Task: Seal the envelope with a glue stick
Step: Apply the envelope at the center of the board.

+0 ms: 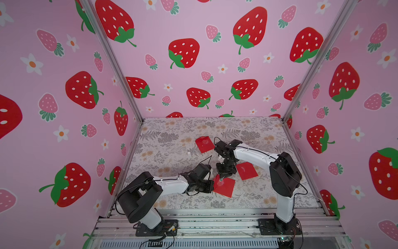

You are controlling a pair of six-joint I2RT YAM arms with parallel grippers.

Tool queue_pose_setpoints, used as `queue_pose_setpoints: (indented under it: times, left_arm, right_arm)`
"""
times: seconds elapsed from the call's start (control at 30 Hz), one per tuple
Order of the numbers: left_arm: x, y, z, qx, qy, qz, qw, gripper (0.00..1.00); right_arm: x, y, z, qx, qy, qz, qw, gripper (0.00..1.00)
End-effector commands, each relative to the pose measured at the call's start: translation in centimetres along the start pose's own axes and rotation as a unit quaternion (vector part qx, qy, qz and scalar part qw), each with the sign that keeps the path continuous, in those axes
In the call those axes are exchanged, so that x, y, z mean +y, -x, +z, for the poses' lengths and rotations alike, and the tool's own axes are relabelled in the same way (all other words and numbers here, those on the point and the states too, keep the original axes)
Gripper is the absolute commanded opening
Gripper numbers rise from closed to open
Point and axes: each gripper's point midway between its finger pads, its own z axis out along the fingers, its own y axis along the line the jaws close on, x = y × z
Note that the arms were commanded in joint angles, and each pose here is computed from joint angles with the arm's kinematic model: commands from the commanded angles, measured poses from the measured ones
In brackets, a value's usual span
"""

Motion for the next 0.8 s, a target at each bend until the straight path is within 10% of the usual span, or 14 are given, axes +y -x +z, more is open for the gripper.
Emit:
queue_pose_setpoints:
  times: [0.0,0.43,0.77]
  left_arm:
    - [0.7,-0.6,-0.1,0.017,0.017,-0.001,1.0,0.0]
    - [0.7,-0.6,0.1,0.02,0.016,-0.001,1.0,0.0]
    - [0.9,-0.7,0.0,0.018,0.017,-0.003,1.0,0.0]
  right_arm:
    - [-2.2,0.5,0.4,-0.007,-0.068,-0.004,0.998,0.0]
    - [4.6,-0.3,1.4,0.032,0.089,-0.008,0.995,0.0]
    - [1.4,-0.1,1.1,0.006,0.003,-0.005,1.0,0.0]
